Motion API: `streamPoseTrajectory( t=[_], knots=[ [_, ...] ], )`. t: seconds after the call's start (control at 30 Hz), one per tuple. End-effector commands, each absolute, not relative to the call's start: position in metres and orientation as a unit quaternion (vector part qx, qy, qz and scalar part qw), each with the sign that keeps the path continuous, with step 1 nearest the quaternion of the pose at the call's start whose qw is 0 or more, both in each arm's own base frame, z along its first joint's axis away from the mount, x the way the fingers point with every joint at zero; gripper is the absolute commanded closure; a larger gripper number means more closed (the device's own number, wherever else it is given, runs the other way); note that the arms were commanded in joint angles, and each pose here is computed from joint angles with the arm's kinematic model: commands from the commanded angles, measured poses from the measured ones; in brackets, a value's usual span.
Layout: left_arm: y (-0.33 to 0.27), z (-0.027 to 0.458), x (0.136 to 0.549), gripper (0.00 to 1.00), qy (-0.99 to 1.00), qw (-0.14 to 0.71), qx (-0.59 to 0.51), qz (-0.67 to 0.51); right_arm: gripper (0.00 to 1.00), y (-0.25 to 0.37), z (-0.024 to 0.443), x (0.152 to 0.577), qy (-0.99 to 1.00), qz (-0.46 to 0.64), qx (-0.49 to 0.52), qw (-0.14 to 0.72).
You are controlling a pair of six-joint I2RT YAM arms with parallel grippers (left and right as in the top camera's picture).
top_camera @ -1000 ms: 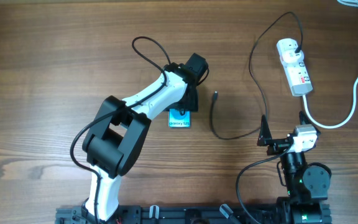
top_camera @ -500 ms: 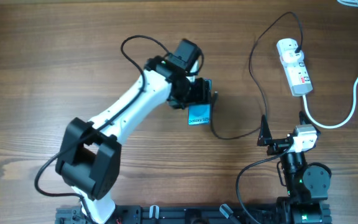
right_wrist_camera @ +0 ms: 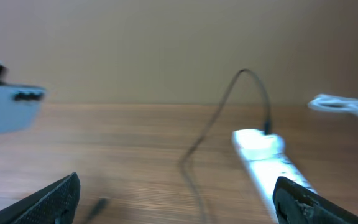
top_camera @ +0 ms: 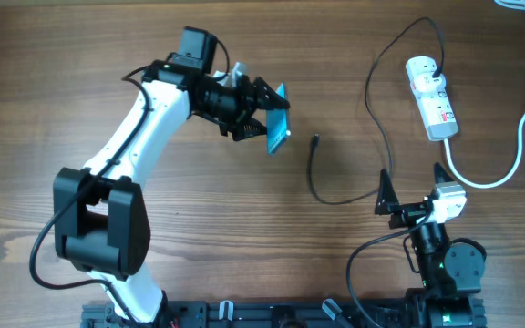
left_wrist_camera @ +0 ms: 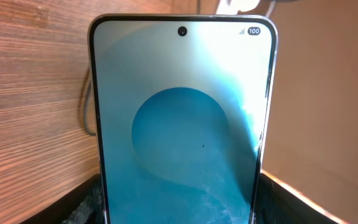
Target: Plug charger to phone and switch on socket
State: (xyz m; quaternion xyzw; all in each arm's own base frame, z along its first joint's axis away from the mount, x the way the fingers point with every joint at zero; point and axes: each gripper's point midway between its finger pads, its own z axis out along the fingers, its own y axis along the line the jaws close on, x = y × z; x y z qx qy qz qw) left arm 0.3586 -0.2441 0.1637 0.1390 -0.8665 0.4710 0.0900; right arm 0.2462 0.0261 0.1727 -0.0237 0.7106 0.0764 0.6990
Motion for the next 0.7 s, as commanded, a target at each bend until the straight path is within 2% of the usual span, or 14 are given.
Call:
streamPoseTrajectory(
  t=[0.0, 0.03, 0.13, 0.17, 0.27, 0.43, 0.5, 0.57, 0.63, 0.67],
  knots=[
    [-0.24, 0.203, 0.36, 0.32, -0.824, 0.114, 0.163, 0.53, 0.0, 0.082, 0.18, 0.228, 0.696, 0.401, 0.075, 0.59],
    [-0.239, 0.205, 0.362, 0.32, -0.818, 0.118, 0.169, 0.536, 0.0, 0.092, 0.18, 0.222, 0.684, 0.495, 0.15, 0.515],
    [-0.235, 0.209, 0.366, 0.32, -0.807, 0.131, 0.195, 0.541, 0.0, 0.106, 0.18, 0.212, 0.625, 0.643, 0.316, 0.309],
    [-0.234, 0.209, 0.368, 0.32, -0.805, 0.135, 0.205, 0.541, 0.0, 0.109, 0.188, 0.21, 0.618, 0.656, 0.307, 0.305],
    [-0.235, 0.218, 0.371, 0.31, -0.794, 0.135, 0.195, 0.56, 0.0, 0.124, 0.254, 0.18, 0.59, 0.675, 0.097, 0.432],
    [-0.238, 0.236, 0.372, 0.31, -0.77, 0.149, 0.179, 0.594, 0.0, 0.138, 0.309, 0.152, 0.599, 0.657, -0.008, 0.458],
    [-0.231, 0.236, 0.377, 0.31, -0.766, 0.149, 0.193, 0.594, 0.01, 0.141, 0.353, 0.156, 0.644, 0.59, -0.055, 0.483],
    [-0.225, 0.236, 0.381, 0.31, -0.765, 0.144, 0.199, 0.596, 0.01, 0.141, 0.373, 0.166, 0.69, 0.536, -0.072, 0.48],
    [-0.221, 0.239, 0.381, 0.3, -0.758, 0.148, 0.2, 0.602, 0.01, 0.121, 0.372, 0.194, 0.773, 0.433, -0.029, 0.463],
    [-0.22, 0.241, 0.381, 0.3, -0.753, 0.156, 0.204, 0.606, 0.01, 0.094, 0.362, 0.212, 0.829, 0.336, 0.021, 0.447]
  ],
)
